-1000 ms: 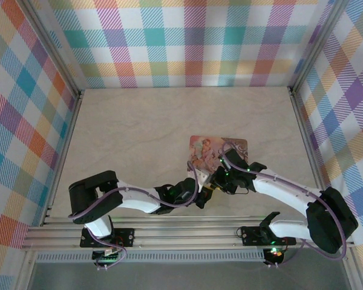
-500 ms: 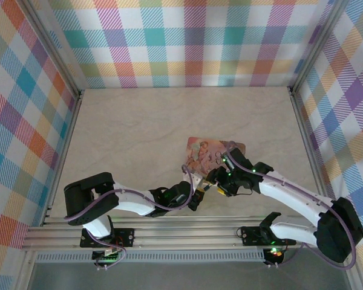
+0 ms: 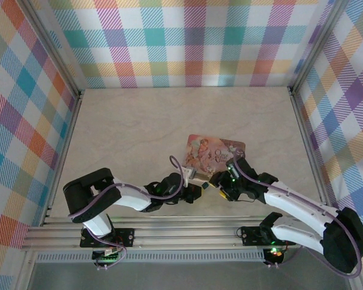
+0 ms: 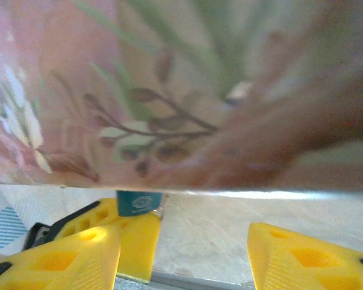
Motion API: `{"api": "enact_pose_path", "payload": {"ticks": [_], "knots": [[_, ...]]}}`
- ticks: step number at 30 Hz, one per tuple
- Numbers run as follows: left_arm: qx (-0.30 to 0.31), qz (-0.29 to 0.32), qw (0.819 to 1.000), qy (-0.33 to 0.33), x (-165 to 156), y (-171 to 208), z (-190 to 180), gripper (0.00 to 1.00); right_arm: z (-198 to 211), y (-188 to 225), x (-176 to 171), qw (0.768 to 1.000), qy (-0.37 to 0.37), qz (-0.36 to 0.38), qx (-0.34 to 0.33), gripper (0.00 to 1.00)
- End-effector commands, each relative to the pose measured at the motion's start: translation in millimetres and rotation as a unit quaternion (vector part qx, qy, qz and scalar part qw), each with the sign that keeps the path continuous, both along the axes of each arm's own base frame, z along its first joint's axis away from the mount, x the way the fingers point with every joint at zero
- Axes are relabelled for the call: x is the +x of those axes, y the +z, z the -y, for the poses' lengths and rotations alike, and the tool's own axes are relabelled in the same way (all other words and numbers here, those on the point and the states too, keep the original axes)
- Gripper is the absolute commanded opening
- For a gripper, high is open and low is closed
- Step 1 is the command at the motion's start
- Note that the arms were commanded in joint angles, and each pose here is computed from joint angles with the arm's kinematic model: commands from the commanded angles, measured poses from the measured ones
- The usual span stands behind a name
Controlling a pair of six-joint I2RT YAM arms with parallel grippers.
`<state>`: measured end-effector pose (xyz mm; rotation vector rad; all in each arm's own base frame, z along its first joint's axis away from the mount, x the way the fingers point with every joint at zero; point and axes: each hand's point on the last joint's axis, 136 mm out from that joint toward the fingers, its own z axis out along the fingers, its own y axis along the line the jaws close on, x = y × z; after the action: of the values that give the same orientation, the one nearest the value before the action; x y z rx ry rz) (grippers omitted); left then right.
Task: Unlock the padlock with the key
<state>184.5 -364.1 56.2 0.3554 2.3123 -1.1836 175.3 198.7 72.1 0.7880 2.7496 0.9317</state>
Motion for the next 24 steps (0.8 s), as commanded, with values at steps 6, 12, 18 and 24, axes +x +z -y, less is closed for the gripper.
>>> {"api": "enact_pose_path", "payload": {"ticks": [6, 12, 18, 24], "knots": [[-0.115, -0.078, 0.99, -0.009, 2, 26, 14, 0.0, -21, -2, 19, 0.999, 0.0, 0.032, 0.02, 0.58], [-0.138, -0.093, 0.986, -0.007, 7, 30, 16, 0.0, -26, -8, 20, 0.999, 0.021, 0.024, 0.003, 0.58], [-0.143, -0.092, 0.985, -0.002, 11, 32, 15, 0.0, -29, -14, 16, 1.0, 0.027, 0.007, -0.006, 0.56], [-0.129, -0.086, 0.988, -0.017, 10, 29, 18, 0.0, -33, -15, 15, 0.999, 0.035, -0.004, -0.018, 0.33]]}}
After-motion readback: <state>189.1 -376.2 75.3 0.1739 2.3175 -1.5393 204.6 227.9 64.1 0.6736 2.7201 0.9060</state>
